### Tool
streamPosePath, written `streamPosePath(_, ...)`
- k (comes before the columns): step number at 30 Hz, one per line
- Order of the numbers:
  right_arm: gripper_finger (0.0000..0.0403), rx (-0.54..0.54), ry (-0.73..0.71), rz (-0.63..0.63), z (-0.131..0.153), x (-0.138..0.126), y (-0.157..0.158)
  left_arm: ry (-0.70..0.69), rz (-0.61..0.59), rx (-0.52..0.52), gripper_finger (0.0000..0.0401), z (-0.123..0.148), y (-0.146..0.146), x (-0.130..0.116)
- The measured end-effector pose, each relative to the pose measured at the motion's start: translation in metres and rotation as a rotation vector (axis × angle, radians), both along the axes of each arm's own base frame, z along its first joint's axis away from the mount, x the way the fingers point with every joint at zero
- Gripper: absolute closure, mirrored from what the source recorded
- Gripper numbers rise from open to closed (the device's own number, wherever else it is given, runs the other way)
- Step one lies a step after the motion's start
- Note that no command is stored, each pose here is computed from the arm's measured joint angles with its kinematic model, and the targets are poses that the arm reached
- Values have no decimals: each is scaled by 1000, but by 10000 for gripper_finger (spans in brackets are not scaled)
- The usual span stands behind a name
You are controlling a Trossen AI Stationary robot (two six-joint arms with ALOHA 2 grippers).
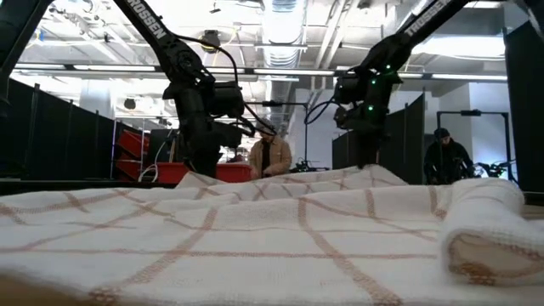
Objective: Roll towel
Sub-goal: Prepare the white striped towel on the table for folding
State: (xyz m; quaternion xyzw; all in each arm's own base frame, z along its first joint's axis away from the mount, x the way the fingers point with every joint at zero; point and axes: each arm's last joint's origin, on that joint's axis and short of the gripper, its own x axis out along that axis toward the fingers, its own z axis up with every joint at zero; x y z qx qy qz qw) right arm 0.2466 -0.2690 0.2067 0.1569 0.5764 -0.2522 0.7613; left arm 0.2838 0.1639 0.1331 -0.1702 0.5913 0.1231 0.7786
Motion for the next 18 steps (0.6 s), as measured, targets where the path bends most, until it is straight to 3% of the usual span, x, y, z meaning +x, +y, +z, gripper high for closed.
streamPosePath(3,257,15,39,-36,6,-5,-12,15,6,-12,308,0,-1,-1)
streamPosePath(6,233,81,79,-29,10,-11,-3,18,7,-13,308,2,-1,-1)
streamPosePath(15,223,257,35,174,21,10,86,-81,15,70,308,49,11,15)
streamPosePath(18,224,319,64,232,11,13,128,-99,16,120,308,64,18,19)
